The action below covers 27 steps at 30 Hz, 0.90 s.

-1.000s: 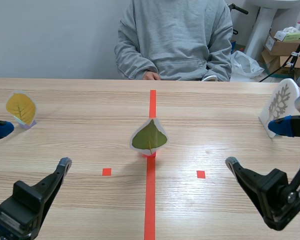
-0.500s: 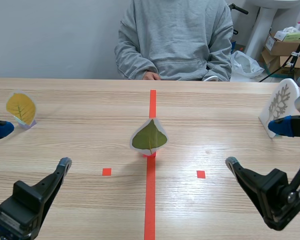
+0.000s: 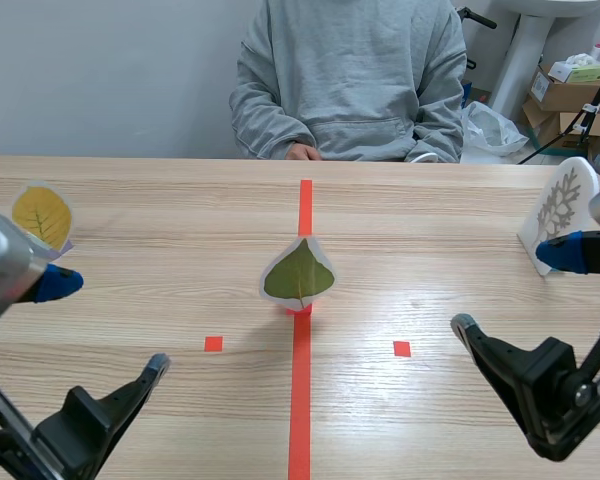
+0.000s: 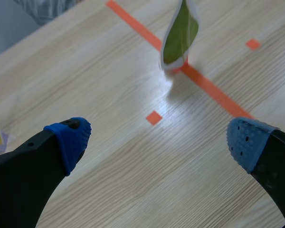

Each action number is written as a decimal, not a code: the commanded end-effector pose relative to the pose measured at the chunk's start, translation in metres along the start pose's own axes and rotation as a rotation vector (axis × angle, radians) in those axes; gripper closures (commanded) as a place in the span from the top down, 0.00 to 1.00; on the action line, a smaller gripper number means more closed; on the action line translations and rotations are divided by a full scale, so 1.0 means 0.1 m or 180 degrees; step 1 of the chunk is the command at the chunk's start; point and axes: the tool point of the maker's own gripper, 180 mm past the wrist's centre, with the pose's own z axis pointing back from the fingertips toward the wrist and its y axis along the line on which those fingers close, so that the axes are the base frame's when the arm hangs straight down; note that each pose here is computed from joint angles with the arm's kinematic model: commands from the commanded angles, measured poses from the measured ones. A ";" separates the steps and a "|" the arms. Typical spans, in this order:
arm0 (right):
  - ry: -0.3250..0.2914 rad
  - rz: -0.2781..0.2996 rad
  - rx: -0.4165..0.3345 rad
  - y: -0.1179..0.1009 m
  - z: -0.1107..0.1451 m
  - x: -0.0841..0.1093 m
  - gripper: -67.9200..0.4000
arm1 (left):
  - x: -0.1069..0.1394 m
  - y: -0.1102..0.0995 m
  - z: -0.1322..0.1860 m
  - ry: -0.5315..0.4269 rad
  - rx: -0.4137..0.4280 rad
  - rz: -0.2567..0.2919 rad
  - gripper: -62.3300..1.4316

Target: Do the leaf sorting experiment

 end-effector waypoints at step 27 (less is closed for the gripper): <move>-0.0039 0.0016 -0.0028 -0.04 -0.01 0.03 0.82 | -0.03 -0.35 -1.80 -0.0149 -0.1123 -0.0112 0.98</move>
